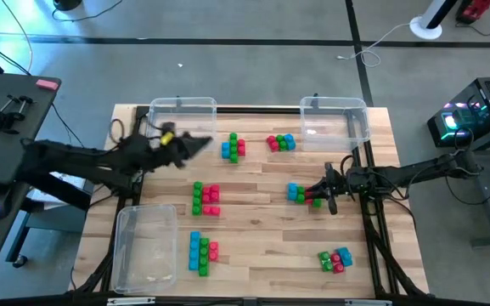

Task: Sort blocks
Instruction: Put the green game piece into the bottom left transparent bin

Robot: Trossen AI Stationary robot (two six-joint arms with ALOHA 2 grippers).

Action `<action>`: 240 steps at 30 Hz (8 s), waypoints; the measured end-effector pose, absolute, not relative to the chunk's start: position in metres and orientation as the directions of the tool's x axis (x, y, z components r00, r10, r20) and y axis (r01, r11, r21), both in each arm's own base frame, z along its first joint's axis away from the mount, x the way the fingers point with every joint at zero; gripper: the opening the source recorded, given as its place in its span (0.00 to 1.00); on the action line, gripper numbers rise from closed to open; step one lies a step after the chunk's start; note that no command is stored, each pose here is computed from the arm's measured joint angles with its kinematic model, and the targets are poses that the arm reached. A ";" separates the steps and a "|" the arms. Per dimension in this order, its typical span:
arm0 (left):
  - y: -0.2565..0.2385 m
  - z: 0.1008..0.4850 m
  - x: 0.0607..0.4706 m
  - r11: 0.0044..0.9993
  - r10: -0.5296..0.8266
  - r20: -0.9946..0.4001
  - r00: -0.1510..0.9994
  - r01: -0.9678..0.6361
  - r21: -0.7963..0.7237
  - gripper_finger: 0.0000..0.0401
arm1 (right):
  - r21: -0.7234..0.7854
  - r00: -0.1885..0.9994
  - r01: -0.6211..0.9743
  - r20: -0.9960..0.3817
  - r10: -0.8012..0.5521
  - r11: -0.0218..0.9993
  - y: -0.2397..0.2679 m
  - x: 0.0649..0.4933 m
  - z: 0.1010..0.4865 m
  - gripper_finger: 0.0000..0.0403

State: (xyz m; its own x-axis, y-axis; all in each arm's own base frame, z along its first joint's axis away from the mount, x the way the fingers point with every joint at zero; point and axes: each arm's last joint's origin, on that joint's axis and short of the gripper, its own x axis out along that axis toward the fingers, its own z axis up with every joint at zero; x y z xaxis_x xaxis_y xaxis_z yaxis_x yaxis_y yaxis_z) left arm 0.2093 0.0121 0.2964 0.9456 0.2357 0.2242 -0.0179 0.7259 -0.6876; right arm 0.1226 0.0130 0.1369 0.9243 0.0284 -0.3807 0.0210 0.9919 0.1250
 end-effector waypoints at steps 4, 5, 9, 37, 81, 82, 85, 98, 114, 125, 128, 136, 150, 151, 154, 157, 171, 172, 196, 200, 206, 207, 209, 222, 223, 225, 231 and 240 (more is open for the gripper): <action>0.009 0.287 0.237 0.741 0.166 0.153 0.974 -0.021 -0.671 0.00 | 0.148 0.953 0.020 -0.301 0.026 0.989 0.013 0.125 0.145 0.00; 0.011 0.288 0.242 0.741 0.174 0.155 0.972 -0.026 -0.671 0.00 | 0.231 0.968 0.028 -0.249 0.031 0.973 0.014 0.127 0.150 0.00; 0.028 0.293 0.249 0.797 0.125 0.163 0.979 -0.001 -0.604 0.00 | 0.571 0.998 0.017 0.041 -0.049 0.820 0.011 0.130 0.178 0.00; 0.021 0.267 0.199 0.490 0.012 -0.904 0.426 -0.791 -0.366 0.56 | 0.470 0.848 0.513 -0.145 -0.510 0.718 -0.006 0.219 0.285 0.02; -0.004 0.157 0.255 0.171 0.119 -0.992 -0.039 -0.983 0.059 0.57 | 0.484 0.799 0.597 -0.426 -0.423 0.640 -0.037 0.212 0.273 0.48; -0.005 0.156 0.257 0.164 0.118 -0.993 -0.025 -0.985 0.044 0.57 | 0.486 0.799 0.597 -0.426 -0.424 0.638 -0.037 0.212 0.273 0.48; -0.010 0.152 0.261 0.161 0.117 -0.993 0.004 -0.987 0.016 0.57 | 0.484 0.797 0.600 -0.430 -0.424 0.637 -0.037 0.212 0.273 0.48; -0.019 0.138 0.267 0.174 0.120 -0.993 -0.017 -0.984 0.038 0.48 | 0.477 0.792 0.606 -0.441 -0.423 0.637 -0.037 0.211 0.271 0.48; 0.012 0.230 0.243 0.401 0.170 -0.937 0.305 -0.890 -0.217 0.24 | 0.465 0.776 0.623 -0.469 -0.422 0.629 -0.037 0.210 0.269 0.48; -0.041 0.344 0.158 0.365 -0.256 -0.760 0.598 -0.668 -0.649 0.24 | 0.463 0.753 0.655 -0.470 -0.461 0.597 -0.038 0.208 0.268 0.48; -0.073 0.340 0.149 0.311 -0.413 -0.763 0.497 -0.711 -0.631 0.24 | 0.450 0.747 0.661 -0.472 -0.468 0.601 -0.038 0.208 0.268 0.48; -0.153 0.294 0.136 0.331 -0.468 -0.877 0.103 -0.900 -0.283 0.31 | 0.438 0.747 0.660 -0.473 -0.468 0.611 -0.038 0.208 0.268 0.48; -0.156 0.307 0.142 0.332 -0.436 -0.880 0.190 -0.875 -0.353 0.59 | 0.463 0.774 0.624 -0.474 -0.419 0.630 -0.037 0.209 0.268 0.48; -0.149 0.316 0.142 0.313 -0.418 -0.868 0.267 -0.855 -0.414 0.59 | 0.476 0.788 0.606 -0.469 -0.399 0.637 -0.036 0.210 0.269 0.48; -0.124 0.345 0.143 0.286 -0.277 -0.789 0.548 -0.737 -0.612 0.59 | 0.523 0.844 0.521 -0.431 -0.318 0.674 -0.034 0.212 0.274 0.48; -0.095 0.370 0.146 0.348 -0.060 -0.657 0.752 -0.601 -0.719 0.59 | 0.566 0.904 0.411 -0.352 -0.241 0.714 -0.031 0.216 0.282 0.48; 0.051 0.293 0.285 0.479 0.274 -0.794 0.543 -0.793 -0.377 0.59 | 0.638 0.960 0.278 -0.198 -0.196 0.718 -0.024 0.221 0.297 0.48; 0.058 0.284 0.300 0.477 0.264 -0.778 0.570 -0.779 -0.408 0.59 | 0.638 0.960 0.279 -0.198 -0.197 0.718 -0.024 0.221 0.297 0.48; 0.064 0.164 0.382 0.308 0.469 -0.850 0.240 -0.946 -0.097 0.60 | 0.602 0.942 0.334 -0.205 -0.265 0.725 -0.027 0.221 0.296 0.48; 0.056 0.171 0.380 0.298 0.507 -0.828 0.241 -0.950 -0.094 0.60 | 0.596 0.941 0.338 -0.211 -0.265 0.728 -0.027 0.220 0.296 0.48; 0.042 0.178 0.379 0.292 0.547 -0.799 0.251 -0.951 -0.099 0.60 | 0.584 0.934 0.355 -0.240 -0.263 0.730 -0.027 0.220 0.293 0.48; 0.041 0.178 0.379 0.287 0.547 -0.800 0.246 -0.953 -0.096 0.59 | 0.583 0.934 0.356 -0.241 -0.263 0.730 -0.027 0.220 0.293 0.48; 0.041 0.173 0.378 0.265 0.548 -0.803 0.235 -0.959 -0.100 0.60 | 0.581 0.932 0.361 -0.249 -0.263 0.730 -0.027 0.220 0.292 0.48; 0.045 0.160 0.373 0.142 0.572 -0.793 0.210 -0.977 -0.156 0.60 | 0.576 0.928 0.369 -0.270 -0.256 0.730 -0.026 0.219 0.290 0.48; 0.045 0.159 0.373 0.141 0.567 -0.796 0.212 -0.977 -0.160 0.60 | 0.576 0.928 0.368 -0.270 -0.255 0.730 -0.026 0.219 0.290 0.48; 0.046 0.153 0.376 0.146 0.554 -0.803 0.219 -0.975 -0.165 0.60 | 0.576 0.929 0.367 -0.270 -0.254 0.730 -0.026 0.219 0.290 0.48; 0.045 0.139 0.378 0.159 0.537 -0.821 0.193 -0.979 -0.126 0.59 | 0.575 0.928 0.368 -0.281 -0.246 0.731 -0.026 0.219 0.289 0.48; 0.048 0.135 0.377 0.151 0.547 -0.820 0.170 -0.983 -0.103 0.60 | 0.573 0.926 0.369 -0.295 -0.237 0.732 -0.026 0.218 0.288 0.48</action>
State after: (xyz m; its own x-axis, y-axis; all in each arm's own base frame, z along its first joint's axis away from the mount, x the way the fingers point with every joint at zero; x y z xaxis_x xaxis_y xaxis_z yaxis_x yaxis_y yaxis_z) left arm 0.3769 0.0484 0.1351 0.1696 0.5465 -0.8201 -0.9832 0.1505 -0.1030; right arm 0.2185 -0.0257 0.2877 0.9258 -0.2366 -0.2950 0.3695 0.7319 0.5725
